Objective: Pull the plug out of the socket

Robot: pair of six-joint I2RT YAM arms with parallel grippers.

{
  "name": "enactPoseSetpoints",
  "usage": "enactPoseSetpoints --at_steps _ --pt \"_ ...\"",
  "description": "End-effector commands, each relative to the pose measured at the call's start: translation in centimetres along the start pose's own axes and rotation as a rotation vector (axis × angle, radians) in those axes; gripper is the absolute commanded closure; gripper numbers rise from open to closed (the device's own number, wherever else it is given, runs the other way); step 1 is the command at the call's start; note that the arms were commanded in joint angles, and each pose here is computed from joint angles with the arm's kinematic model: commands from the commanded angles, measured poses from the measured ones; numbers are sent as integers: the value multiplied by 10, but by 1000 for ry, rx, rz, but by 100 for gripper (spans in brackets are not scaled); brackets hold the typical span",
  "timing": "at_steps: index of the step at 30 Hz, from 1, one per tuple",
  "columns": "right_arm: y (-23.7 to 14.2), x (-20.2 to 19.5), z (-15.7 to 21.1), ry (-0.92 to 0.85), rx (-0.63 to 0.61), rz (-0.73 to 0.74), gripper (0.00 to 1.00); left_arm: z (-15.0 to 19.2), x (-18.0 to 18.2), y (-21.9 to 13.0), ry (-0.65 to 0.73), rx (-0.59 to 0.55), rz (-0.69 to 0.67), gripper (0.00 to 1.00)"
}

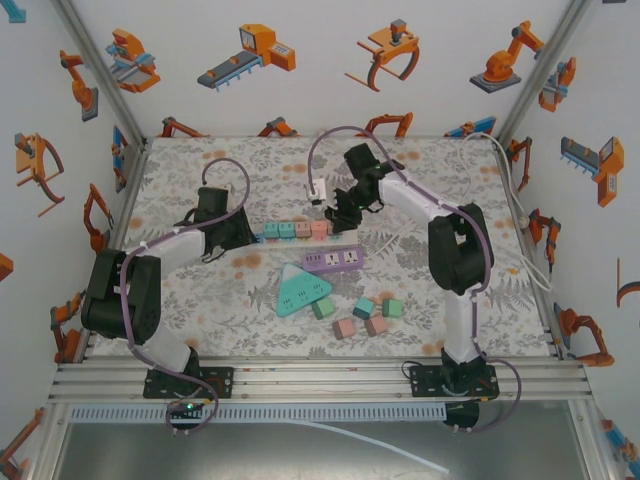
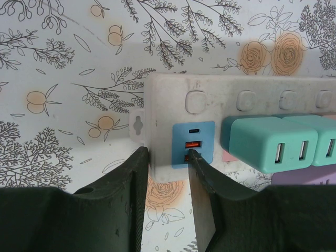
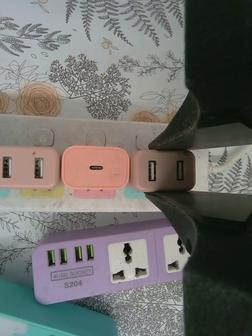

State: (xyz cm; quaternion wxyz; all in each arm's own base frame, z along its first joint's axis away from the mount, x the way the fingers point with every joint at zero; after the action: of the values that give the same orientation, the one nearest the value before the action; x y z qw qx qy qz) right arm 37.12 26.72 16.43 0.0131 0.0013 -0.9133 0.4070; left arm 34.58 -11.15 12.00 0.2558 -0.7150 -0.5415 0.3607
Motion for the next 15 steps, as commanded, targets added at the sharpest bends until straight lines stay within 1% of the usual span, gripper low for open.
enactPoseSetpoints --at_steps 1,7,15 --pt "-16 14 -31 -63 -112 -10 86 41 6 4 30 185 -37 63" --pt "-22 10 -37 -28 -171 -18 86 46 7 4 36 196 -44 63" --pt "-24 5 -42 -23 -183 -7 86 50 9 3 55 199 -61 63"
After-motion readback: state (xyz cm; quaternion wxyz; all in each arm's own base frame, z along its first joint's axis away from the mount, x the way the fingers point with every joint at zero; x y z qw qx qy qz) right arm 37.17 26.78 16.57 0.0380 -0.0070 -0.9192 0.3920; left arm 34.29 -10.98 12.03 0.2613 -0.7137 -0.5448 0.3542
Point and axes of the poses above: each hand's point on the last joint's axis, 136 mm out from that joint toward the fingers, its own y axis out along the fingers, its own x axis along the line the jaws close on, z = x × y, the point moved 7 cm from there along -y, back along the fingers, and after that the axes turned 9 degrees about y, right-handed, at the moved point
